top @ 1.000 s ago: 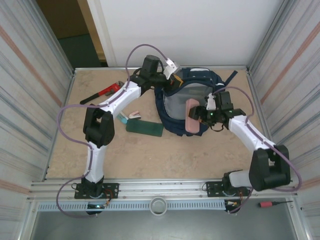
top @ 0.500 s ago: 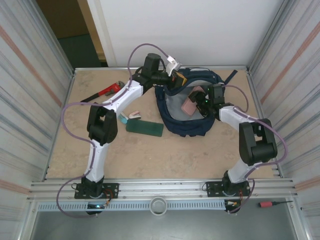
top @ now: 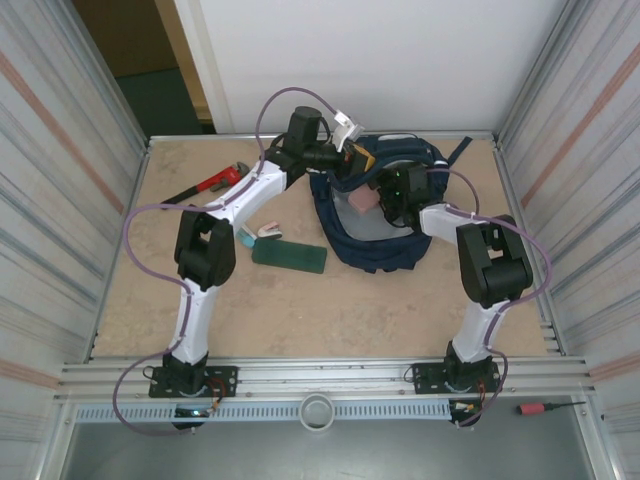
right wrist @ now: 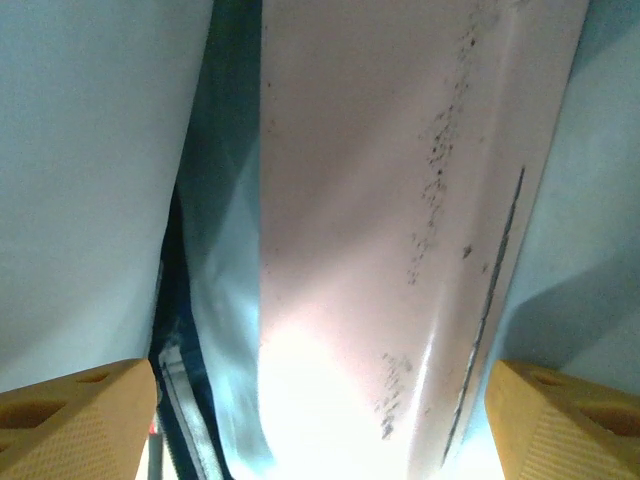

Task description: Pack the student bag

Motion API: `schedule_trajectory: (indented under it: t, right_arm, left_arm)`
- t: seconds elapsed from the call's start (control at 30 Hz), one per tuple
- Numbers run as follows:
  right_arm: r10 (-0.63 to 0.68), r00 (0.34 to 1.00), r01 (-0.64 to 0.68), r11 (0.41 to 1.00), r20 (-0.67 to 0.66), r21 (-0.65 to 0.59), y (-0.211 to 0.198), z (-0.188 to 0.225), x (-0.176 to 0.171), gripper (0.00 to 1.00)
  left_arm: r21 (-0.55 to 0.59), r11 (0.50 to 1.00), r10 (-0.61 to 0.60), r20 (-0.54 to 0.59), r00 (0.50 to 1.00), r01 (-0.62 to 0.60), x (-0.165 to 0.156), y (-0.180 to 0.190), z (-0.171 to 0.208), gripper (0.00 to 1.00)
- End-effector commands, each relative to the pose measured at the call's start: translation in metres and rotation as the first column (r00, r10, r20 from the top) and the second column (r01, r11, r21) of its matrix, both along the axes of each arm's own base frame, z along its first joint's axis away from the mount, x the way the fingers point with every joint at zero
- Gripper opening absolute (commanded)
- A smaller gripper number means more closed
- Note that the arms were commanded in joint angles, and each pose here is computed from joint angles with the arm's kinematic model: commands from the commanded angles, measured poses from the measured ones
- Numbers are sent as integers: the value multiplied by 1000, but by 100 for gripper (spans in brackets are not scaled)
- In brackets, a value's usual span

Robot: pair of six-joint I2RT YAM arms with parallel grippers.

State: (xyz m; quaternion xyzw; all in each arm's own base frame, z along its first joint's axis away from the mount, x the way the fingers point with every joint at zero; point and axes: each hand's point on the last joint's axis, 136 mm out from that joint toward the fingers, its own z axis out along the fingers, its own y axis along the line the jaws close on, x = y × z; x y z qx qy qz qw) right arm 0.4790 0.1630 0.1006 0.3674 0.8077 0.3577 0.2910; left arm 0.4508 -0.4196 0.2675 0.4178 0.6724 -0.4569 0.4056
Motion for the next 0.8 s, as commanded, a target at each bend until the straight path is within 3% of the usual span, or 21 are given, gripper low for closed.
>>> schedule_trajectory:
  t: [0.0,0.17,0.3,0.43,0.6,0.7,0.77]
  right_arm:
    - [13,999,-13,1000,52,-9,2,11,-2,78]
    - [-6,996,6,1000,88,5,4,5,18,37]
    - [81,969,-78,997,234,-24,24,32,52,29]
    - [148,949,-138,989,277,-57,29,42,41,34]
    - [287,919,-217,940,271,-262,24,48,-35,54]
    - [494,836,-325,795,237,-512,40,60,-88,65]
    - [657,734,-398,622,172,-675,62,60,-126,71]
  left_arm:
    - [-102,991,-76,141,987,91,-14,-6,53,0]
    - [-98,992,-71,138,988,85,-15,-5,54,0]
    - [-95,993,-57,131,990,70,-14,-5,54,0]
    - [-91,996,-6,111,994,16,-6,-2,52,0]
    - [-106,994,27,81,996,-19,6,2,51,0]
    - [-108,994,16,68,998,-9,7,2,48,0]
    - [-102,995,7,68,998,0,6,2,47,0]
